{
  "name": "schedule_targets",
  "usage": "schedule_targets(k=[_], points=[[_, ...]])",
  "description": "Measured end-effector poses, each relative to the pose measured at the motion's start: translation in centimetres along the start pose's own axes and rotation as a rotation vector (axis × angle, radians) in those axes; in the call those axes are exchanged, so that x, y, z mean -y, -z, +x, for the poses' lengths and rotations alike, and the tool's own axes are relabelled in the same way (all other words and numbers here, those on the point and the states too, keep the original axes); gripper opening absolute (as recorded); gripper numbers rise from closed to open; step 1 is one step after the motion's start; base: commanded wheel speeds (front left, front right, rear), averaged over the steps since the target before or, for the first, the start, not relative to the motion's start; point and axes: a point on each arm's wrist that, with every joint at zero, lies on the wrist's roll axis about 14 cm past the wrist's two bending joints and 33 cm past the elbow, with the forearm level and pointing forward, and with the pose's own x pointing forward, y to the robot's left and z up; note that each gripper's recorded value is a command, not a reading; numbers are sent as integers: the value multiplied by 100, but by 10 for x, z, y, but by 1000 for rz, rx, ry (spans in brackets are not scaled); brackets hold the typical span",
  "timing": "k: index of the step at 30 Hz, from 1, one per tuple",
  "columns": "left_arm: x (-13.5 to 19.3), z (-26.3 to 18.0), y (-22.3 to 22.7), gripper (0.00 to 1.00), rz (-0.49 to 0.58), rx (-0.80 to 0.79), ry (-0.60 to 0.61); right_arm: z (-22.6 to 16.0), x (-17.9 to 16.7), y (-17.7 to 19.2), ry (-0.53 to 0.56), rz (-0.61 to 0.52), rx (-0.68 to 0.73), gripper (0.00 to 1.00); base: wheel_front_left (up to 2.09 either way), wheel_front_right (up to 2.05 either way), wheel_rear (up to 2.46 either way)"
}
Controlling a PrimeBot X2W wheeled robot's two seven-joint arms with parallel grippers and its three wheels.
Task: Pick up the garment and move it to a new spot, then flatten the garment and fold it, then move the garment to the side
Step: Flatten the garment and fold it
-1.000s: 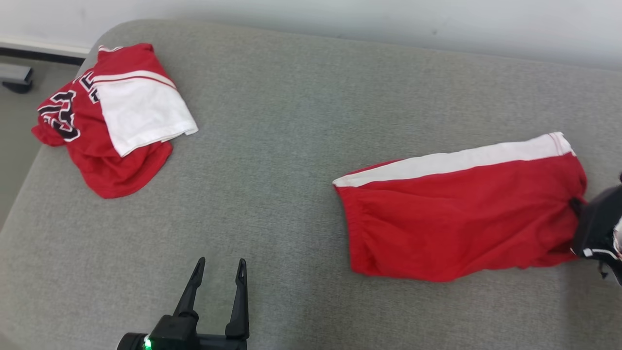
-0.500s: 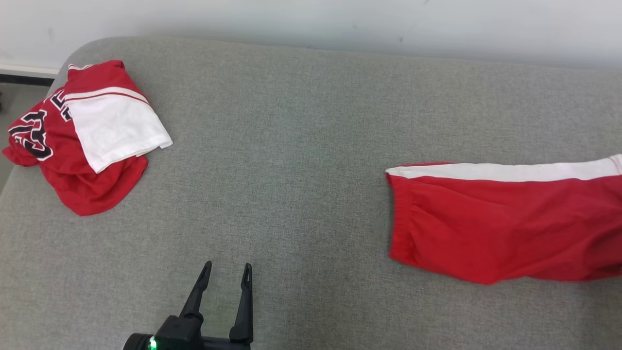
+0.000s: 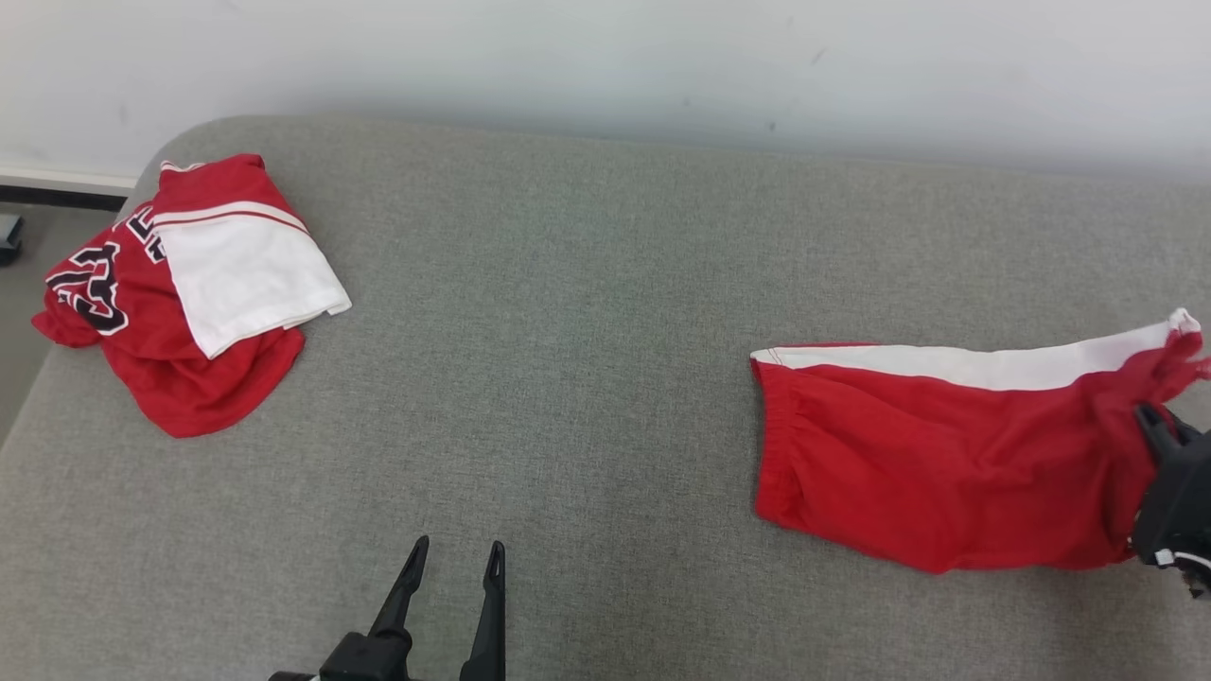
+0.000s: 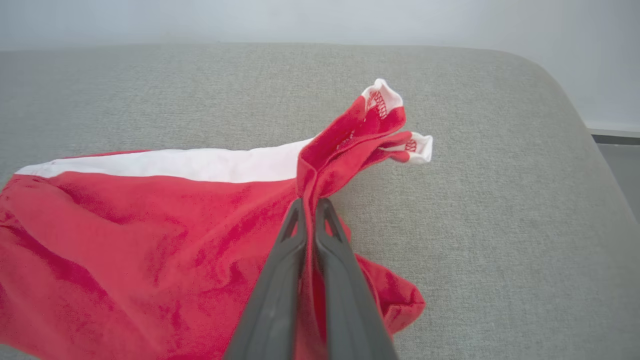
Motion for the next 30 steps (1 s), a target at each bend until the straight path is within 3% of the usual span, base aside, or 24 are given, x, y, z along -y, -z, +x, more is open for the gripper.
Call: schedule_targets(k=[7, 15, 30], points=[[-1, -4, -4, 100, -6, 13, -7, -10, -62, -15, -159, -68, 24, 0, 0, 0, 0], [-3, -3, 0, 100, -16, 1, -15, 5, -132, -12, -335, -112, -18, 0, 0, 0, 0], [-16, -9, 3, 100, -31, -10, -67, 25, -209, 16, -521, -182, -107, 0, 0, 0, 0]])
